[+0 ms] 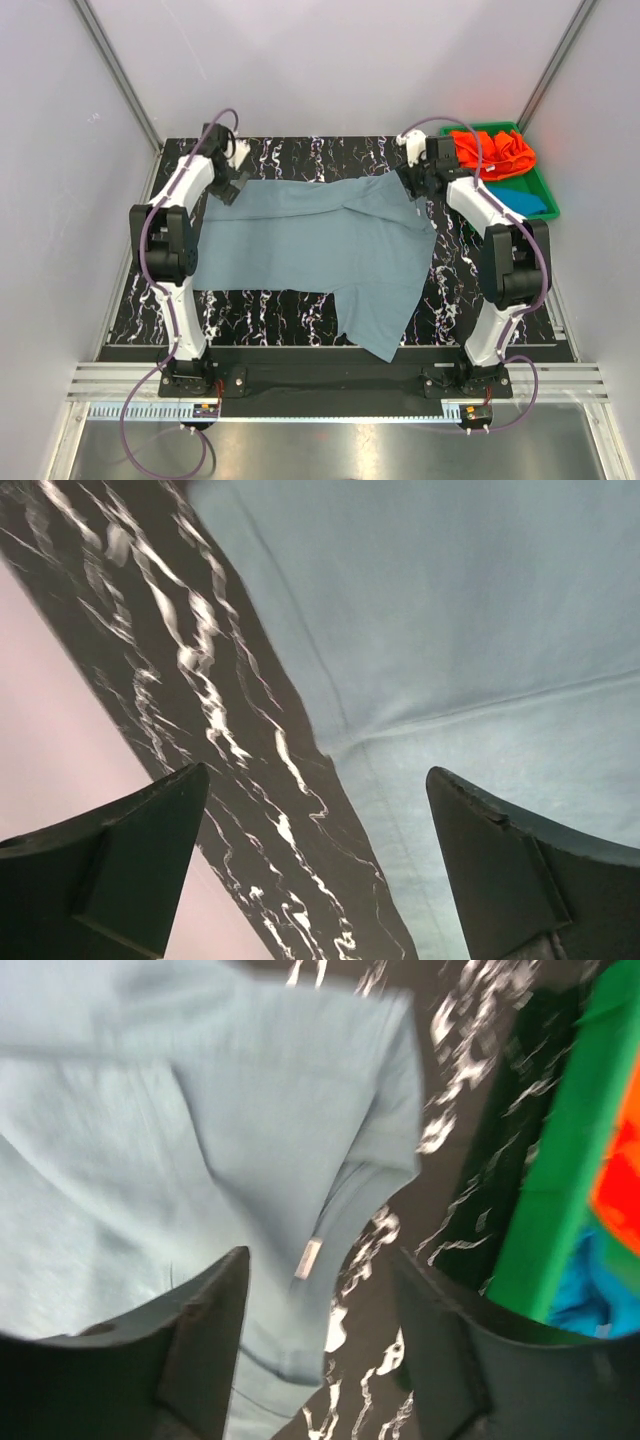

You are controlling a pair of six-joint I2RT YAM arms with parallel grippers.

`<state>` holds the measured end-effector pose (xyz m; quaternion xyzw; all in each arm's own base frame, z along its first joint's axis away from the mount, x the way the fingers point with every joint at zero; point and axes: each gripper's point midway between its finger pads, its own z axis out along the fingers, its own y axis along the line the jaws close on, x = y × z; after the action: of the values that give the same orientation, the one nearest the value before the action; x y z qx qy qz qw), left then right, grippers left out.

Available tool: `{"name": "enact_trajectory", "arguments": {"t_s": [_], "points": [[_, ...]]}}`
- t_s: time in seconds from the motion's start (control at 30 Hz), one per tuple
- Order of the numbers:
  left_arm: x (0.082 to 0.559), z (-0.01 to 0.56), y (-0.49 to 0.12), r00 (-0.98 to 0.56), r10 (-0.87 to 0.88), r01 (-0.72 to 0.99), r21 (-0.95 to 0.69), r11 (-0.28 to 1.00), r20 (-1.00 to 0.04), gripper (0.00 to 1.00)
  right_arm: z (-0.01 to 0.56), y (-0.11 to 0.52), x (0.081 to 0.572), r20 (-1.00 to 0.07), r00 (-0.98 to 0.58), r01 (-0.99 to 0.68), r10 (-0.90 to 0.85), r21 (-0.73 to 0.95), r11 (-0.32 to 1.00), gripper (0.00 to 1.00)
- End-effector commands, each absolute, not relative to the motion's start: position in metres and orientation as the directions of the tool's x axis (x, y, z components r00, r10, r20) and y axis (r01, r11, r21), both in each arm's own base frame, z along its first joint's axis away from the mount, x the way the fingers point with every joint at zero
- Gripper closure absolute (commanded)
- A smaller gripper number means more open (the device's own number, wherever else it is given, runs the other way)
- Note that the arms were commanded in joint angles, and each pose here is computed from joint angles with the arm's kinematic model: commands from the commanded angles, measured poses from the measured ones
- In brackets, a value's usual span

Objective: Fold and stack the t-shirts
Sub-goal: Fold the tshirt

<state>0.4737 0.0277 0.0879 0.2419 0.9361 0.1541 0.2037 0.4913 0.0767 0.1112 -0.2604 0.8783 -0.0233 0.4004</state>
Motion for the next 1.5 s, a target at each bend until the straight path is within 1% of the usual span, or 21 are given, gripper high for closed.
{"name": "enact_trajectory", "arguments": {"t_s": [0.0,0.03,0.07,0.13,0.17,0.27,0.3,0.37,0.4,0.47,0.57,0.73,0.83,1.07,1.33,1.47], "points": [[0.513,0.17,0.001,-0.698,0.474,0.314,0.365,0.876,-0.536,0.02,0.183,0.086,0.511,-0.793,-0.44,-0.39,-0.421,-0.254,0.885,0.33],[0.517,0.16,-0.004,-0.709,0.466,0.327,0.339,0.882,-0.529,0.02,0.181,0.088,0.513,-0.793,-0.44,-0.399,-0.421,-0.248,0.883,0.33],[0.525,0.168,-0.015,-0.695,0.441,0.328,0.296,0.897,-0.568,0.03,0.184,0.089,0.517,-0.799,-0.436,-0.394,-0.415,-0.245,0.886,0.33],[0.526,0.148,-0.024,-0.727,0.426,0.352,0.241,0.904,-0.538,0.04,0.169,0.095,0.523,-0.79,-0.457,-0.412,-0.408,-0.218,0.885,0.34],[0.53,0.151,-0.031,-0.722,0.42,0.359,0.221,0.907,-0.551,0.05,0.163,0.096,0.524,-0.783,-0.473,-0.419,-0.404,-0.204,0.885,0.34],[0.525,0.128,-0.062,-0.744,0.418,0.44,0.089,0.893,-0.521,0.13,0.148,0.104,0.54,-0.772,-0.5,-0.433,-0.393,-0.171,0.885,0.35],[0.518,0.12,-0.066,-0.762,0.416,0.45,0.056,0.891,-0.496,0.16,0.131,0.105,0.544,-0.753,-0.524,-0.441,-0.398,-0.16,0.883,0.35],[0.509,0.105,-0.077,-0.785,0.403,0.46,-0.006,0.888,-0.47,0.17,0.127,0.111,0.553,-0.752,-0.527,-0.458,-0.396,-0.141,0.878,0.36],[0.506,0.104,-0.078,-0.791,0.398,0.458,-0.02,0.889,-0.465,0.18,0.113,0.117,0.554,-0.739,-0.545,-0.483,-0.396,-0.11,0.869,0.36],[0.497,0.092,-0.08,-0.814,0.377,0.439,-0.044,0.897,-0.441,0.18,0.105,0.127,0.552,-0.727,-0.574,-0.507,-0.378,-0.047,0.861,0.36],[0.497,0.091,-0.079,-0.815,0.36,0.421,-0.038,0.906,-0.454,0.18,0.101,0.148,0.549,-0.719,-0.595,-0.544,-0.358,0.032,0.839,0.38],[0.495,0.087,-0.076,-0.823,0.354,0.408,-0.029,0.912,-0.443,0.19,0.095,0.168,0.539,-0.71,-0.594,-0.591,-0.379,0.065,0.804,0.44],[0.492,0.085,-0.075,-0.828,0.355,0.407,-0.031,0.913,-0.435,0.19,0.092,0.176,0.532,-0.704,-0.595,-0.612,-0.388,0.084,0.786,0.45],[0.492,0.085,-0.075,-0.829,0.352,0.403,-0.028,0.915,-0.434,0.19,0.079,0.184,0.523,-0.682,-0.599,-0.634,-0.419,0.086,0.768,0.44],[0.492,0.088,-0.076,-0.827,0.349,0.404,-0.034,0.914,-0.441,0.19,0.063,0.176,0.531,-0.666,-0.595,-0.625,-0.451,0.03,0.78,0.43],[0.491,0.085,-0.077,-0.832,0.346,0.402,-0.042,0.914,-0.434,0.19,0.055,0.176,0.536,-0.661,-0.602,-0.618,-0.448,0.03,0.786,0.41]]}}
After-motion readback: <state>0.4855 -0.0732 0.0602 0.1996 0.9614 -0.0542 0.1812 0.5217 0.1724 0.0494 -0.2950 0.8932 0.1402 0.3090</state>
